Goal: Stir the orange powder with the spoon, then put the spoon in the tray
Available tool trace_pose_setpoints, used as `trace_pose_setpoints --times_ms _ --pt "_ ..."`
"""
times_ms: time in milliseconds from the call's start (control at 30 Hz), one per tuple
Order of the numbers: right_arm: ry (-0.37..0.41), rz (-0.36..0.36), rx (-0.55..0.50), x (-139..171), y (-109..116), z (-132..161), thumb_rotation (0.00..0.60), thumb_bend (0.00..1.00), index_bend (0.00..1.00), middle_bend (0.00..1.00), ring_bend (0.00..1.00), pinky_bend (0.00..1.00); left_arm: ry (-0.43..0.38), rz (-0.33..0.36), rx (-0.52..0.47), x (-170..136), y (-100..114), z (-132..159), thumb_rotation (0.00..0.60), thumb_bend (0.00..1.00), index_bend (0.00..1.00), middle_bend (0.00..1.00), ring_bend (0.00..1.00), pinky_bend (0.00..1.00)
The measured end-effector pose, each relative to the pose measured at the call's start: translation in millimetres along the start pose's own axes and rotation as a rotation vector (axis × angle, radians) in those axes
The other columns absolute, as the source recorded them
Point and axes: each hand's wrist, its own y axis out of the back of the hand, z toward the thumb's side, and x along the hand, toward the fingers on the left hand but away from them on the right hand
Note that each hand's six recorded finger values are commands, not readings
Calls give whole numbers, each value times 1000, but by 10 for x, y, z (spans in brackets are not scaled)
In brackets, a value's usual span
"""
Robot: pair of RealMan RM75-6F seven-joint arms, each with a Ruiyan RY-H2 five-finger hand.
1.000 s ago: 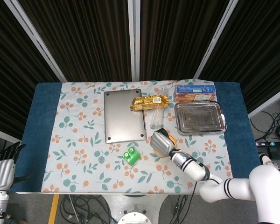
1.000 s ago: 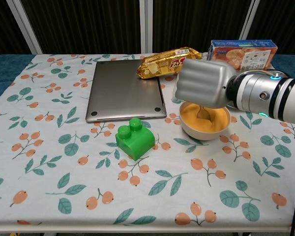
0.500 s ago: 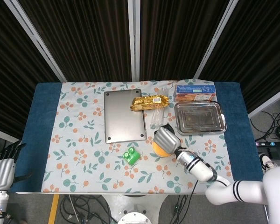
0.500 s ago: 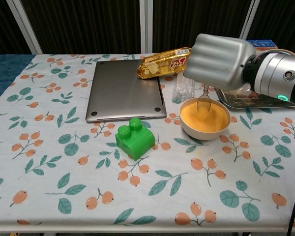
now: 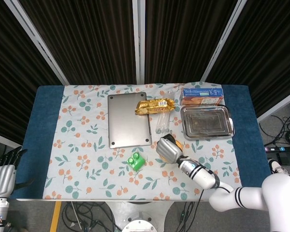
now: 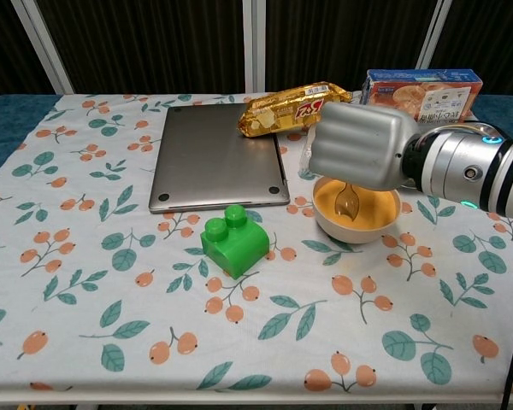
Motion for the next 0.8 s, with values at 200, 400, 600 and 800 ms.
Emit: trace_pose_setpoints --times_ms 200,400,600,800 --pt "-31 34 65 -45 -150 -107 600 434 890 1000 994 1000 -1 0 -2 7 -5 -2 600 12 208 183 124 147" --pt "-39 -14 124 -41 -56 -205 600 411 877 1000 994 1000 -2 2 -2 7 3 0 600 11 208 183 124 147" --pt "-6 -114 229 -8 200 -208 600 374 811 1000 994 1000 -4 6 -2 5 10 6 600 11 208 183 124 147" --pt "32 -153 311 -19 314 -164 600 380 810 1000 994 1000 -1 2 -4 4 -1 0 600 12 208 183 124 147"
